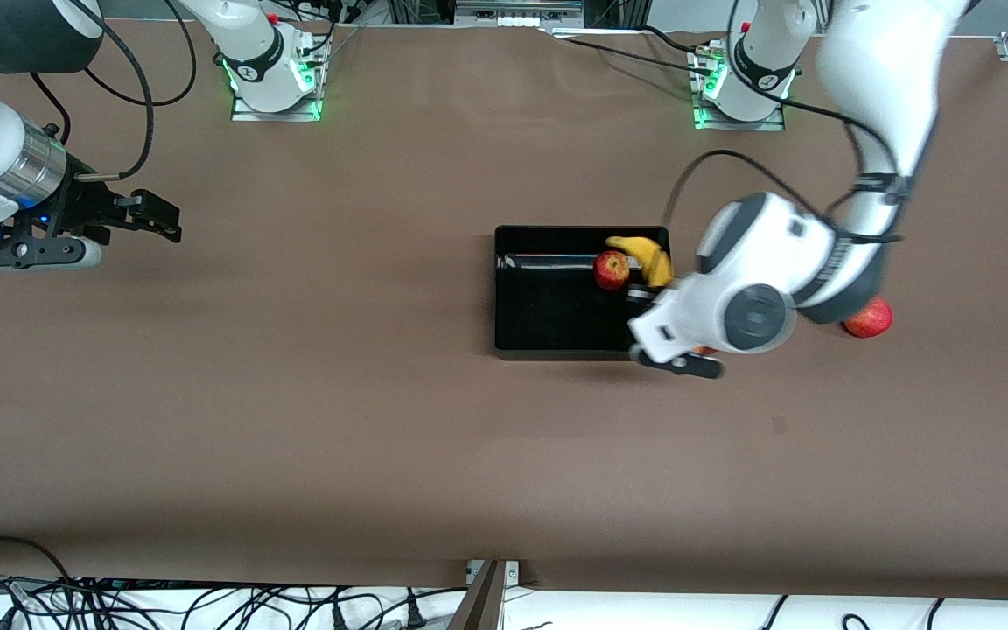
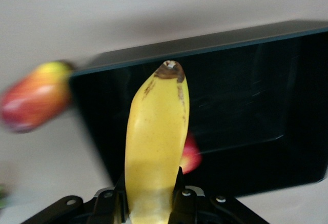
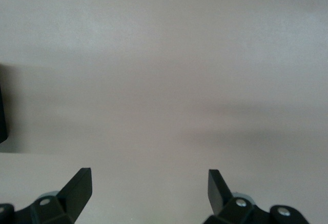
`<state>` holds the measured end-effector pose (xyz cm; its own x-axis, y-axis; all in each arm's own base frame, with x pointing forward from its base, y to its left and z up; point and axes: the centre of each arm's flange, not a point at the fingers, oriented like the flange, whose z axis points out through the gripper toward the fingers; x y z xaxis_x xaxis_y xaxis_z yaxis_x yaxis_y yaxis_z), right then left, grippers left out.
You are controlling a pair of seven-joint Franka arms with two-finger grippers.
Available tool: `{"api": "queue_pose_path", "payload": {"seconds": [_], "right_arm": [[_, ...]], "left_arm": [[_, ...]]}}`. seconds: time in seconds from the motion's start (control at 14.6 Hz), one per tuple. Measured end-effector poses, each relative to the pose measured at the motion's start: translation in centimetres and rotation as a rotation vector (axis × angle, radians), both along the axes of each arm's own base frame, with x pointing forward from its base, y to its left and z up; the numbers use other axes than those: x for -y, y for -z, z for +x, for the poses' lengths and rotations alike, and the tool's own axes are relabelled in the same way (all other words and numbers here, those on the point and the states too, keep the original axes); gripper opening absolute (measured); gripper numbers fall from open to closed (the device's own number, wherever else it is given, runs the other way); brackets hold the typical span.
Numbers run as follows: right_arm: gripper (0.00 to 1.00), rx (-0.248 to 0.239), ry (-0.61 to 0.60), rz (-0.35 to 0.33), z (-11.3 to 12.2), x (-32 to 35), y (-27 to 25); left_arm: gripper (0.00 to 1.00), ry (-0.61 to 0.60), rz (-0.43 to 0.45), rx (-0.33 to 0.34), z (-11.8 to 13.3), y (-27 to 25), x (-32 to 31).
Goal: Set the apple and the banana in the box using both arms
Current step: 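Lift the banana with the left gripper and carry it into the box, then open the left gripper to release the banana and lift away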
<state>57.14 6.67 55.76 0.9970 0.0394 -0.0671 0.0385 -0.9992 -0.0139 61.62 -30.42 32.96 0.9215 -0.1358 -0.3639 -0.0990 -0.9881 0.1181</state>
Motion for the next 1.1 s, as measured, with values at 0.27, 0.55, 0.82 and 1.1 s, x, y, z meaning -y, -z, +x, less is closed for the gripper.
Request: {"api": "queue_pose_path", "payload": {"seconds": [0.27,0.55,0.82,1.1], "right_arm": [[1.00,0.001,0.000,0.000,0.0,0.0,0.0],[1.00,0.002,0.000,0.000,0.0,0.0,0.0],[1.00,0.003,0.000,0.000,0.0,0.0,0.0],[1.00,0.003,0.000,0.000,0.0,0.0,0.0]], "left_arm": [[0.34,-0.059,-0.028,0.044,-2.5,4.4,8.3],[0.34,-0.068,0.000,-0.006,-4.7,9.7,10.9],[0.38,-0.078,0.003,-0.031,-5.1,13.2,10.9],[0.75,-0.114,0.009,-0.016,-3.7,11.5,9.6]]}}
